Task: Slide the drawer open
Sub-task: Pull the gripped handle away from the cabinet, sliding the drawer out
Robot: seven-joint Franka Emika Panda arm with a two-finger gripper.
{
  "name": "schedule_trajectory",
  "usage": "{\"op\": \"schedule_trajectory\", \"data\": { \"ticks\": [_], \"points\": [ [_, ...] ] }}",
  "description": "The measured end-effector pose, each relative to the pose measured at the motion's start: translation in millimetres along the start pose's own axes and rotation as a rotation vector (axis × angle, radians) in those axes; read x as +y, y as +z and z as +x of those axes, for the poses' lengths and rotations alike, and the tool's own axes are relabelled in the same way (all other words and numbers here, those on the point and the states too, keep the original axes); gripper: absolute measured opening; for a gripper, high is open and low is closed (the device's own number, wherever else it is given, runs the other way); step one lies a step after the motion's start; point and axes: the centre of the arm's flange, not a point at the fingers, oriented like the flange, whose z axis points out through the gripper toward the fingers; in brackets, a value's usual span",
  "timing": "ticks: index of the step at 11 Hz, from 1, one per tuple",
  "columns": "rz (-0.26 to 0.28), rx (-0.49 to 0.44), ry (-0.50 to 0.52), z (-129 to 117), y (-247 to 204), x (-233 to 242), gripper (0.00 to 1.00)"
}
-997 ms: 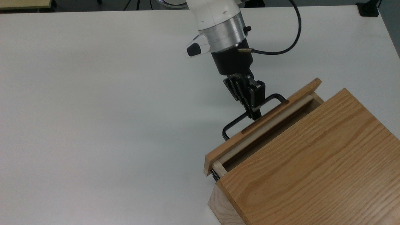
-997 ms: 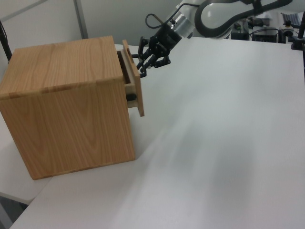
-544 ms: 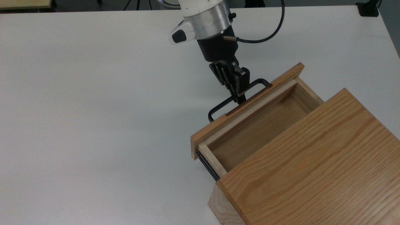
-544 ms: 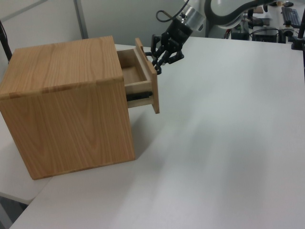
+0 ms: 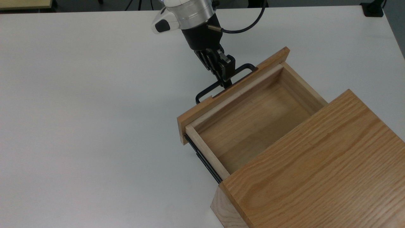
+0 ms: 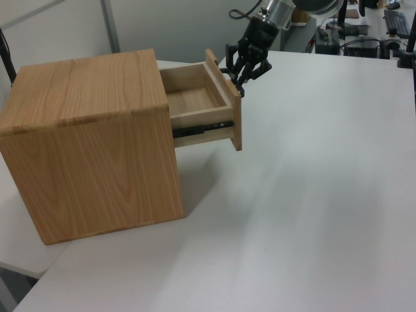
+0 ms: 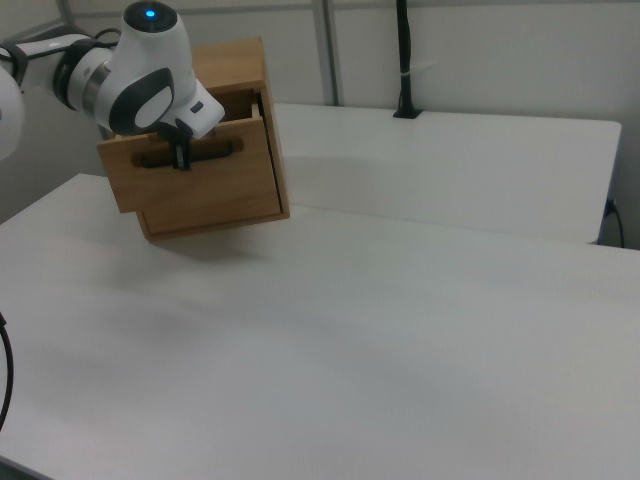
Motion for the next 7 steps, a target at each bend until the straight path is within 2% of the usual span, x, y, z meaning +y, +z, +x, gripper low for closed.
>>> {"op": "schedule_trajectory", "data": {
  "ticks": [4, 7],
  "points": [
    [-0.089, -0.024, -0.024, 1.2, -10.7, 12.6, 0.15],
    [-0.137, -0.054, -0.018, 6.7, -21.6, 24.7, 0.13]
  ]
}}
